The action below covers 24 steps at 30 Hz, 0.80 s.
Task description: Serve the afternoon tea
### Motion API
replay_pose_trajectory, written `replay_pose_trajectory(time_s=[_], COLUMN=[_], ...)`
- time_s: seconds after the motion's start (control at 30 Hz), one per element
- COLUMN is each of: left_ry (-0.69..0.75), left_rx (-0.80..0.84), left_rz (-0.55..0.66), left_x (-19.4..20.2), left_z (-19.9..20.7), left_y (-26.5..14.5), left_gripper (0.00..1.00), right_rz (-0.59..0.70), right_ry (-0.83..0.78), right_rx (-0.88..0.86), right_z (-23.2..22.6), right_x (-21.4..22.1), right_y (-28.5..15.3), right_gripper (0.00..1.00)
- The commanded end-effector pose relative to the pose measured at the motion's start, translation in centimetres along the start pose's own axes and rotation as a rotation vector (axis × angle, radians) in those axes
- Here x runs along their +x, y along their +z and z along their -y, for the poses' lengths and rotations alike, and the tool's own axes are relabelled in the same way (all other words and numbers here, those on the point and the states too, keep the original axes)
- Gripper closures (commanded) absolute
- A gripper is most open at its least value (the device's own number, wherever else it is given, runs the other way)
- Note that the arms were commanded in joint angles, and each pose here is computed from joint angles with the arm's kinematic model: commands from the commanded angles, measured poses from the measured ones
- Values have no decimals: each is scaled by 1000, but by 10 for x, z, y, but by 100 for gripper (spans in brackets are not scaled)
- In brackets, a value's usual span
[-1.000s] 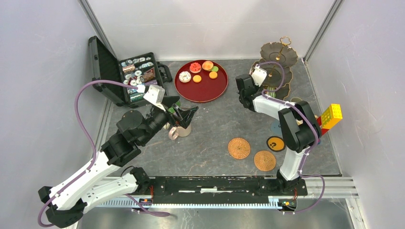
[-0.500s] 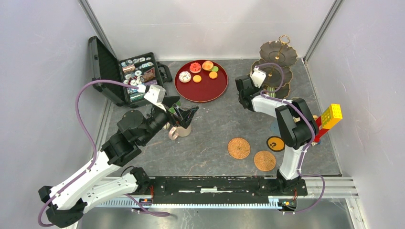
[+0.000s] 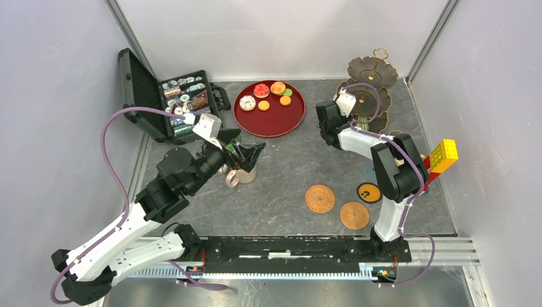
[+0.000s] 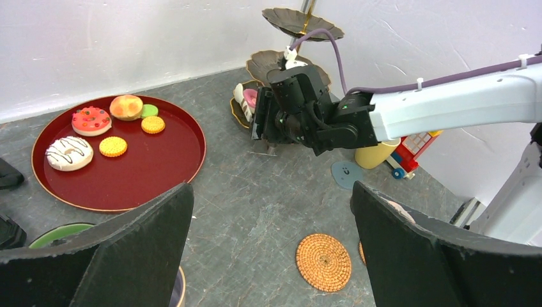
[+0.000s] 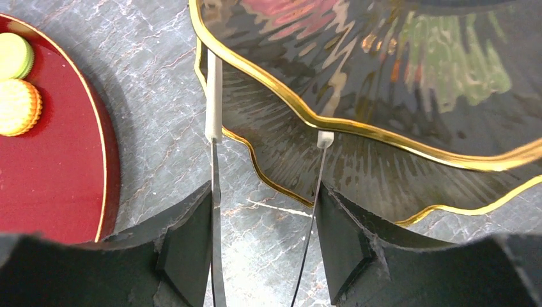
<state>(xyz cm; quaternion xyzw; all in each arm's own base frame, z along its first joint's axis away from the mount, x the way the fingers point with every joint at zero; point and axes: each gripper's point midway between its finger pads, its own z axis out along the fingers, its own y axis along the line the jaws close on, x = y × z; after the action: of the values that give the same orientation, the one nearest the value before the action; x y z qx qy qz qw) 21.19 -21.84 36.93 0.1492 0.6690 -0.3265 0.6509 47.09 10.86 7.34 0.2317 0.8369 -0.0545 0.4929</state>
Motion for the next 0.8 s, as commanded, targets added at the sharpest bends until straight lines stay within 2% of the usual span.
replay_pose_trajectory(time_s=[0.0,0.47,0.77], left_ry=[24,22,27], left_rx=[35,37,30], left_rz=[66,69,70], left_x=[-24,-25,-26], left_z=[8,8,6], left_y=[-3,-4,-4], left_gripper=[0,0,0], right_rz=[42,-27,-49], right_ry=[25,-24,-160], right_rx=[-46,-138,-226], right_z=[-2,4,8], right_x=[-26,-4,7], right_y=[-20,-49,-73], right_gripper=[38,37,38])
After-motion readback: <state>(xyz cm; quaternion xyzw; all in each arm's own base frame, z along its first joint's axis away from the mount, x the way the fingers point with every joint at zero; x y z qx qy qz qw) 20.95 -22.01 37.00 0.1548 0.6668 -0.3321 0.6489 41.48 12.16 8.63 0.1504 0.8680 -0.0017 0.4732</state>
